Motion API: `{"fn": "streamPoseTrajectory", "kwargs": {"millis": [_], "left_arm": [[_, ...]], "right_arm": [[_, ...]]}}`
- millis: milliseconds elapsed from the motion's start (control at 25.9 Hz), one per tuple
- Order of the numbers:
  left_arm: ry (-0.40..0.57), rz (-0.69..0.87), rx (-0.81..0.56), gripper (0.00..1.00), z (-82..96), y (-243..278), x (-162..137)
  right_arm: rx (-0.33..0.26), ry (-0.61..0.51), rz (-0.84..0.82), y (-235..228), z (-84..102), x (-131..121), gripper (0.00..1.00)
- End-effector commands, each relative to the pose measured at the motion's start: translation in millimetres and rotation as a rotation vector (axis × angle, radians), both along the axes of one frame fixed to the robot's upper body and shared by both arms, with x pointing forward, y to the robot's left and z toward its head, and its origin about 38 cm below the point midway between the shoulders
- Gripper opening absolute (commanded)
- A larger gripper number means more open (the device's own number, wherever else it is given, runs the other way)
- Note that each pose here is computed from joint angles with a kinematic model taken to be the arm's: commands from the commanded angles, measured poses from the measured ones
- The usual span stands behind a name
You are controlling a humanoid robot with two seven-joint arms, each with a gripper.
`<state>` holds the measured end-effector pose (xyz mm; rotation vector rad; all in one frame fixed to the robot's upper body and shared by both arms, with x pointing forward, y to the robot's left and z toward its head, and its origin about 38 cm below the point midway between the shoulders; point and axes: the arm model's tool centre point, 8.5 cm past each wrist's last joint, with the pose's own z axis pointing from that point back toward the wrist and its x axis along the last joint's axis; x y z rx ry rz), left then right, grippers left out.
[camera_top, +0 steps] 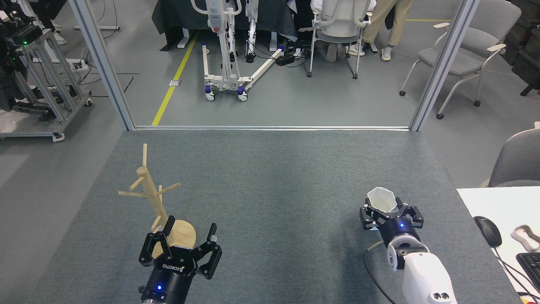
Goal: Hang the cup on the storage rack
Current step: 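Lift the cup with the right gripper toward the robot's center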
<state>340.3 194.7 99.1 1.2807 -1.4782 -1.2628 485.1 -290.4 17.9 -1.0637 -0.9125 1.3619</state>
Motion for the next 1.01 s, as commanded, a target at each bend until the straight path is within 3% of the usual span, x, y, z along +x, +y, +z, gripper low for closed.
{"fn": "streamPoseTrajectory", "kwargs": {"millis": [0, 155, 348, 503, 696, 967], "left_arm": [[0.004, 0.002, 0.0, 1.0, -1.5, 0.1, -0.5], [0.003, 0.004, -0.01, 1.0, -0.8, -2.2, 0.0], [0.0, -0.009, -0.032, 1.0, -0.3, -11.0, -2.6], [0.006, -0.06, -0.032, 1.0, -2.9, -19.1, -6.3], [0.02, -0.154, -0.035, 1.0, -6.2, -38.3, -12.0], [0.03, -0.174, -0.1, 1.0, -6.4, -64.9, -13.3]], "right_arm": [[0.0, -0.014, 0.007, 2.1, 3.1, -0.6, 0.19], [0.012, -0.106, 0.089, 21.5, 32.8, -3.3, 0.15], [0.013, -0.114, 0.143, 32.0, 60.7, -26.7, 0.12], [0.017, -0.144, 0.188, 49.4, 83.5, -50.1, 0.0], [-0.002, -0.123, 0.293, 90.6, 106.0, -65.2, 0.0], [-0.022, -0.144, 0.314, 140.3, 151.1, -63.6, 0.0]]}}
